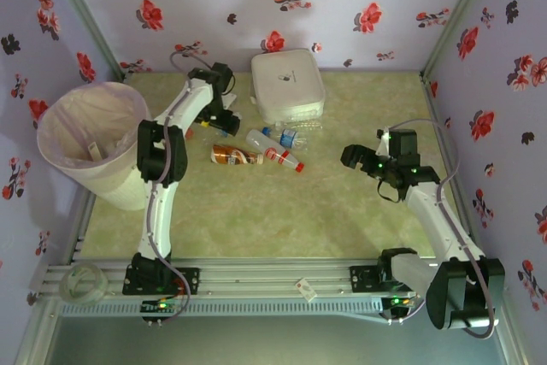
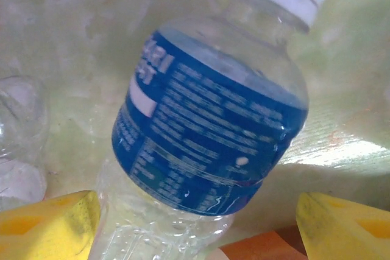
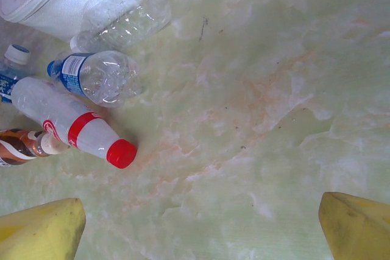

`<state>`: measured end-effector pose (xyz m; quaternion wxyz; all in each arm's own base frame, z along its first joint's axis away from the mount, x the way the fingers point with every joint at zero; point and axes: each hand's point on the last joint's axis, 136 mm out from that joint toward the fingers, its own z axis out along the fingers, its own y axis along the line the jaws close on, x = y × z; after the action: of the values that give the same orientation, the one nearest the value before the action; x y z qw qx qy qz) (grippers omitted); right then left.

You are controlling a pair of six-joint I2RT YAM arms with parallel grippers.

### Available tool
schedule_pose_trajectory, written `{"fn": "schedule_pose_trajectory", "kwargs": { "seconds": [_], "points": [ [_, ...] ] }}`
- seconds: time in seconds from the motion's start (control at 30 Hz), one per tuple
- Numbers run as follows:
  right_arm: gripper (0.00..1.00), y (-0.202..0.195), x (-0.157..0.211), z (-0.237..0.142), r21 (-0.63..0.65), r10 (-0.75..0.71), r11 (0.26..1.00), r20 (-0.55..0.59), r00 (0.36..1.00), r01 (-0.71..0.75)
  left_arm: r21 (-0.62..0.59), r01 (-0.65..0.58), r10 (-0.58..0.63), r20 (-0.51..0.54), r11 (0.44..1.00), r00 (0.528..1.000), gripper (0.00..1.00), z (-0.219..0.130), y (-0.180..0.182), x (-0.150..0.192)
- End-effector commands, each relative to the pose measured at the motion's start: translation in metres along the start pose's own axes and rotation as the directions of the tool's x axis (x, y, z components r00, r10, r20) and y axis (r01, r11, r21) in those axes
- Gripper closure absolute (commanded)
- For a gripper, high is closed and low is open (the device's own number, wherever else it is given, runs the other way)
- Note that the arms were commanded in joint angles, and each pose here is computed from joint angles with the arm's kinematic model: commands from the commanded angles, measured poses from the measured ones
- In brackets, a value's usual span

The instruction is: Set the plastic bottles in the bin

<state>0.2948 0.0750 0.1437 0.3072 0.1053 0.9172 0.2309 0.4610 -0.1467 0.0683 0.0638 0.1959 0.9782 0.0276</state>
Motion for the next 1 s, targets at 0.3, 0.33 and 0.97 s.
{"fn": "schedule_pose_trajectory", "kwargs": {
  "seconds": [0.3,0.33,0.97],
  "points": [
    [0.01,-0.002,-0.003,-0.006,0.013,-0.013,1.0,0.02,1.0,0.013,0.037,-0.004,0.006,-0.048,0.999,0.999,0.18,0.042,-0.008,0.007],
    [0.01,-0.002,-0.003,-0.006,0.012,-0.014,1.0,0.019,1.0,0.014,0.037,-0.002,0.004,-0.047,0.999,0.999,0.18,0.044,-0.008,0.007],
    [0.01,-0.001,-0.003,-0.006,0.008,-0.011,1.0,0.022,1.0,0.011,0.033,0.019,-0.019,0.008,0.999,1.0,0.44,0.026,-0.007,-0.003]
  ]
}}
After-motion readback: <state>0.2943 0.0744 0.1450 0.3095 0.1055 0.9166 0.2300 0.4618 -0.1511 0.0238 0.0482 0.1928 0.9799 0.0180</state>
